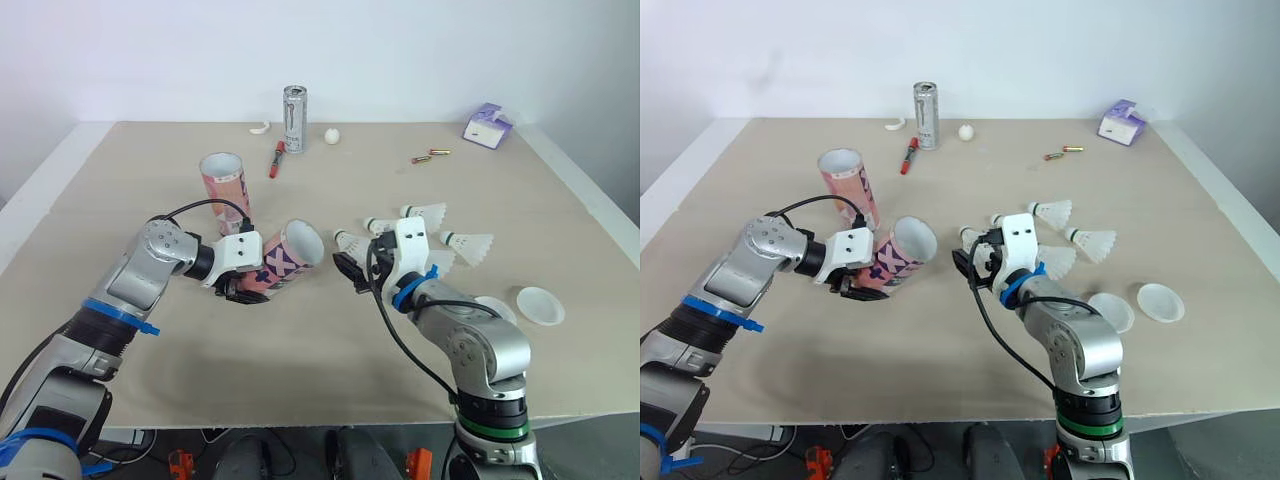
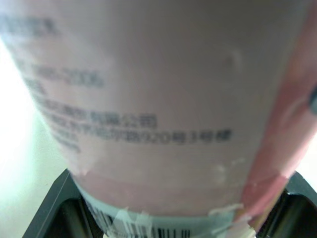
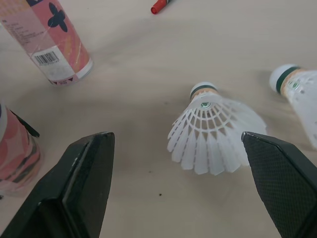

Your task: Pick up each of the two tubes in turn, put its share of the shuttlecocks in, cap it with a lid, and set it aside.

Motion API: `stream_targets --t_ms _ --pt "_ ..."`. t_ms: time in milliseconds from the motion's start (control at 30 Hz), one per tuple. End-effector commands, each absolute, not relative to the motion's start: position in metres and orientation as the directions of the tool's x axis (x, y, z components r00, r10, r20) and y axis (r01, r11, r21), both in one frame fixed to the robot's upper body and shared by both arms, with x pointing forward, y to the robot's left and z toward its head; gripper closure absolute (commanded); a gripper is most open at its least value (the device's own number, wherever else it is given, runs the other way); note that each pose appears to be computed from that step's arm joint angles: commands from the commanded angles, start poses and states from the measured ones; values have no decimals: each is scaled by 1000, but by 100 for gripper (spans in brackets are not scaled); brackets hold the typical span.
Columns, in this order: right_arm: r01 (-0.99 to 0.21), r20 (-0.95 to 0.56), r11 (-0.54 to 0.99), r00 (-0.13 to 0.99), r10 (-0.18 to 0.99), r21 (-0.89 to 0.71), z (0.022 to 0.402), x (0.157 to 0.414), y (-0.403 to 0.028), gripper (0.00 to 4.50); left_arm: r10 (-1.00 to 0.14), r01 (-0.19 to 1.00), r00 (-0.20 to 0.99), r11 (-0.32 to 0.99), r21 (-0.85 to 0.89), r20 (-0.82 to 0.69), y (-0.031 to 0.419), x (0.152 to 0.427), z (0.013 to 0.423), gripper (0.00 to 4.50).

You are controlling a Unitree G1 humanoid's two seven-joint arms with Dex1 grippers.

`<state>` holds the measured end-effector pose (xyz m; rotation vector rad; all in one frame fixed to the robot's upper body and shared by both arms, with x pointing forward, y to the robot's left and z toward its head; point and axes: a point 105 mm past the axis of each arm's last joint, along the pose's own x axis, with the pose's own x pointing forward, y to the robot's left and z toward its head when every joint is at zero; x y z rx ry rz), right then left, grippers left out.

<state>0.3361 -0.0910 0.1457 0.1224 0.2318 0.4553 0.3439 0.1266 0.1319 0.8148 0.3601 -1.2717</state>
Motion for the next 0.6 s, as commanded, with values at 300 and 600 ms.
stream_targets --t_ms 300,600 --pt "-398 -176 865 869 462 306 151 361 -74 11 -700 931 312 90 353 -642 128 344 135 131" --pt "-333 -191 835 873 448 438 154 379 -72 33 -705 936 306 98 338 -640 126 341 130 131"
